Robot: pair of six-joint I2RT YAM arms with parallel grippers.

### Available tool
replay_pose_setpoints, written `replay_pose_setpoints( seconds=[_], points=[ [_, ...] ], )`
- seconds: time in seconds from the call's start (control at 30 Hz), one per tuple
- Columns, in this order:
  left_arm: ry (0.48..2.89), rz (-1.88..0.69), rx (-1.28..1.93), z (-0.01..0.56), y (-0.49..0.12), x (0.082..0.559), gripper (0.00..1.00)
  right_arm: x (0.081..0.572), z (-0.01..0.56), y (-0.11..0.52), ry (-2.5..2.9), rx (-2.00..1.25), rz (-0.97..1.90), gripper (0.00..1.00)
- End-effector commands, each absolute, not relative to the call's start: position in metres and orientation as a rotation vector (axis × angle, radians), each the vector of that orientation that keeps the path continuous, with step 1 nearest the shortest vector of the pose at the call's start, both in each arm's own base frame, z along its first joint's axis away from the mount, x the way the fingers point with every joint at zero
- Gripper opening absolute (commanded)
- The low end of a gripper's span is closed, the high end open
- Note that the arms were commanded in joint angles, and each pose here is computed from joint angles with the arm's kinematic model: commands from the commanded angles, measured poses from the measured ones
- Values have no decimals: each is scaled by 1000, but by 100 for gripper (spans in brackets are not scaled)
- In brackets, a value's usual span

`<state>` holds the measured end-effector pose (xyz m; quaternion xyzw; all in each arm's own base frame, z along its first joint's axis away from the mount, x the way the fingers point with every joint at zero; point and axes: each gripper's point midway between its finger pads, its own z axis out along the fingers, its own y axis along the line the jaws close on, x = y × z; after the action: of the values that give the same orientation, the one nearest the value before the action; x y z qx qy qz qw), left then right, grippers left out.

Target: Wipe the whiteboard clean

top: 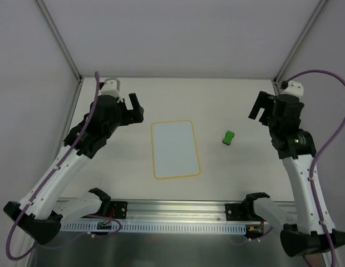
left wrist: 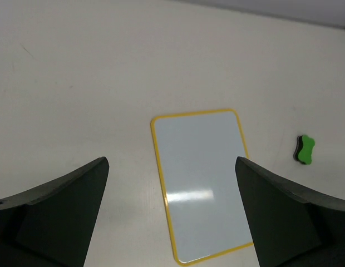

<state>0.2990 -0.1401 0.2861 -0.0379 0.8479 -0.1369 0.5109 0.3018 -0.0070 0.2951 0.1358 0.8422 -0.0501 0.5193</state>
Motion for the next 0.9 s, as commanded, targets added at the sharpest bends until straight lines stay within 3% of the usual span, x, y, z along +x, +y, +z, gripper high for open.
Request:
replay_pose_setpoints(
  seconds=[0.0,0.13,0.4,0.6,0.87],
  points=[
    [1864,-195,-69,344,-95,277,99,263,351,-36,1857,303,-247,99],
    [1722,-147,-72,383,-63,248,99,213,402,-45,1662,290,-222,99],
    [1514,-91,-146,424,-4,186,99,152,436,-48,1479,229,-183,99],
    [1433,-72,-151,433,18,156,99,128,440,-48,1403,202,-163,99],
    [1402,-57,-175,433,32,142,99,130,436,-46,1396,170,-157,99]
  ],
)
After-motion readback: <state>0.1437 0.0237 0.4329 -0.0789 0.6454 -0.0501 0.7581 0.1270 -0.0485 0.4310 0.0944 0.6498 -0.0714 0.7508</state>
